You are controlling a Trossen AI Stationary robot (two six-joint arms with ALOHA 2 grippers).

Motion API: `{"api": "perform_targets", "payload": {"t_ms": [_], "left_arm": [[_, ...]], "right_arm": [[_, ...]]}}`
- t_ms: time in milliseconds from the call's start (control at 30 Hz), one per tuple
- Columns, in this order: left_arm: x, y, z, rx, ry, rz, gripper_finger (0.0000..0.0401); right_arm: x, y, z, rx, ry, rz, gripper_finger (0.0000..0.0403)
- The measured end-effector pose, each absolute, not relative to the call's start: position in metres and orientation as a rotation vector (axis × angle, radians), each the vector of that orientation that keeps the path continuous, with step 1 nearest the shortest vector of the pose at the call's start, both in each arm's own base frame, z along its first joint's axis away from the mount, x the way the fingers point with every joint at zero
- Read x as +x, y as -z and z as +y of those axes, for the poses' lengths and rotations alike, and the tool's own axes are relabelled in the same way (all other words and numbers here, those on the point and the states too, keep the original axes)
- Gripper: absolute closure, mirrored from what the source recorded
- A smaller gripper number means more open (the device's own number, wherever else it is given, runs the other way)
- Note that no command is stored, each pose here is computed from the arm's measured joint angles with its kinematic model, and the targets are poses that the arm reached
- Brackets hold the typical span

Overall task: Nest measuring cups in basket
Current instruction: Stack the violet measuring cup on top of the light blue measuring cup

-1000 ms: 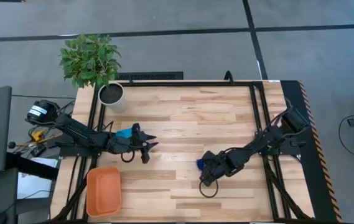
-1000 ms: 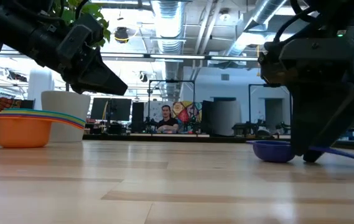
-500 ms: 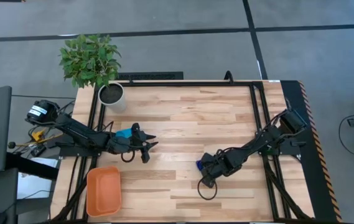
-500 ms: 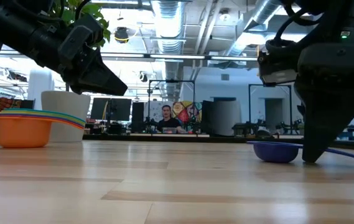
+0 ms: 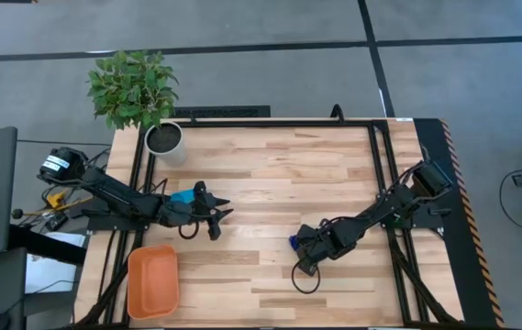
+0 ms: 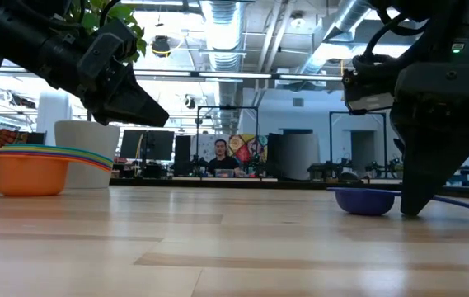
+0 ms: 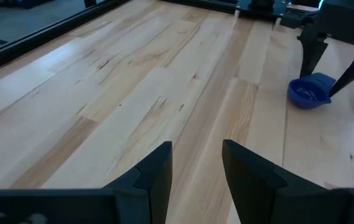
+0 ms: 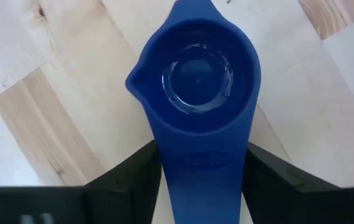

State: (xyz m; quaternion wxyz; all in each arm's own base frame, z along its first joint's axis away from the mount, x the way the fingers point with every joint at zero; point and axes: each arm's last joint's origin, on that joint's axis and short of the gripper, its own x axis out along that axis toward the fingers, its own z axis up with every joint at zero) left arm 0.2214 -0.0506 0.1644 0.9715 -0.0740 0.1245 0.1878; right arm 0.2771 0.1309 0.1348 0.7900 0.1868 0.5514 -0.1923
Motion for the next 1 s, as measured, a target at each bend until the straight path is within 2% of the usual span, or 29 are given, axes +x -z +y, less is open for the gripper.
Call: {"api": "perform_targets", "payload": {"t_ms": [200, 467, 800, 900, 1000], "left_arm": [[0.222, -0.165, -0.051, -0.175, -0.375, 0.244, 0.0271], [0.223, -0.170, -0.052, -0.198, -0.360, 0.193, 0.0271], [0.229, -0.189, -0.051, -0.233, -0.317, 0.032, 0.0270], [0.239, -0.199, -0.043, -0.231, -0.285, 0.034, 0.0261], [0.254, -0.209, -0.031, -0.202, -0.247, 0.122, 0.0249]], "right_arm": [[0.281, -0.137, 0.129, 0.357, 0.371, 1.173, 0.0226], [0.312, -0.167, 0.120, 0.134, 0.359, 1.013, 0.0201], [0.343, -0.197, 0.092, 0.002, 0.318, 0.920, 0.0215], [0.347, -0.201, 0.088, -0.032, 0.310, 0.911, 0.0207], [0.350, -0.204, 0.083, -0.062, 0.309, 0.903, 0.0202]]}}
